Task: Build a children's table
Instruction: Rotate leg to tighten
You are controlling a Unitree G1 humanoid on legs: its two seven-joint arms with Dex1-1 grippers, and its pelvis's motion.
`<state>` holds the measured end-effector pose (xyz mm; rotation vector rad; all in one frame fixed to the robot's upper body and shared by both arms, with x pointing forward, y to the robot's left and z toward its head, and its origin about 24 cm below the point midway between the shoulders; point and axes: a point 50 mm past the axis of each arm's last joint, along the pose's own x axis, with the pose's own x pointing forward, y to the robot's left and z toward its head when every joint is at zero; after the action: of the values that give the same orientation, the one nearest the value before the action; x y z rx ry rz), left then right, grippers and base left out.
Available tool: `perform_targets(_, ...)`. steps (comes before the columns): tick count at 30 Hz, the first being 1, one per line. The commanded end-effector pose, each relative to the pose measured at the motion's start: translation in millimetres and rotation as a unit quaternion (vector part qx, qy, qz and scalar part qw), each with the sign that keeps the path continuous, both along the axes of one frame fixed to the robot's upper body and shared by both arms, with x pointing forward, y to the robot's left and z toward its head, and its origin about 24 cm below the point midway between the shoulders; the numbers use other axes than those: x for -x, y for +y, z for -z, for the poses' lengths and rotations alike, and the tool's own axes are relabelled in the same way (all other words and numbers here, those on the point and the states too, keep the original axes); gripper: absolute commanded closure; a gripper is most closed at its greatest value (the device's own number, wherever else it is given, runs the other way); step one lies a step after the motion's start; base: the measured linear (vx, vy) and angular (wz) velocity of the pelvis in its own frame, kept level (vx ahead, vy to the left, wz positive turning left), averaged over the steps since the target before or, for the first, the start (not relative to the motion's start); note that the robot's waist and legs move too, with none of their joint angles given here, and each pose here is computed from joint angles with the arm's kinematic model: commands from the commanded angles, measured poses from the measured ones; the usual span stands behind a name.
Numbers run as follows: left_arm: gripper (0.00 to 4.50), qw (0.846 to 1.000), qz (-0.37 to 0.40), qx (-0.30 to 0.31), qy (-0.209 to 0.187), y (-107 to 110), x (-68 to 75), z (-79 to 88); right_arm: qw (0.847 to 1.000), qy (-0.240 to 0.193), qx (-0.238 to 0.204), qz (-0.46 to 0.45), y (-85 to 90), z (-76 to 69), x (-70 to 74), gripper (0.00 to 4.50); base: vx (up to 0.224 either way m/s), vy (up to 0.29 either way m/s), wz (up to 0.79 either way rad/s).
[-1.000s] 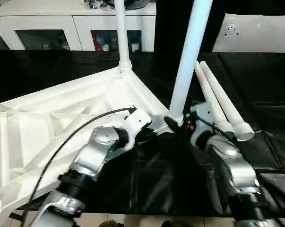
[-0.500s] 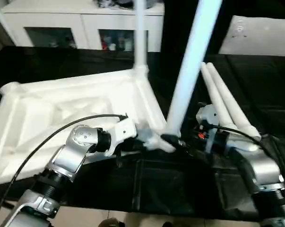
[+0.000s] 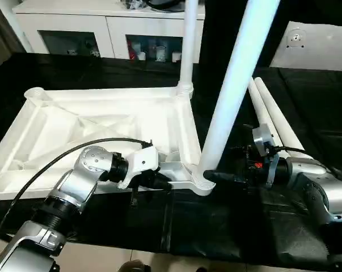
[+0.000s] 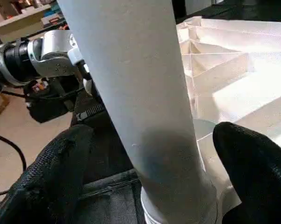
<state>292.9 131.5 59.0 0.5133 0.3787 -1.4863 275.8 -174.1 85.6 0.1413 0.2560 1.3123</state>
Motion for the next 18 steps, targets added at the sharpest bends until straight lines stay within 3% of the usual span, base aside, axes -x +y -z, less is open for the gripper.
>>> perform_targets(1, 4.50, 1.000, 0.024, -0.006, -0.001, -3, 1.6, -0.8, 1.000, -0.003, -0.002, -0.004, 1.4, -1.5, -0.8, 0.35, 0.000, 0.000, 0.00)
perform_targets(7, 4.50, 1.000, 0.028, -0.008, 0.002, -3, 3.0, 0.4, 1.000, 0.003, -0.006, -0.003, 6.0, 0.8, -3.3, 0.93, 0.000, 0.000, 0.00)
perform_targets(18, 4.50, 1.000, 0.026, -0.011, -0.007, -6, 1.6, 1.8, 0.999, -0.015, 0.035, 0.004, 16.1, 12.1, -5.8, 1.80, 0.000, 0.000, 0.00)
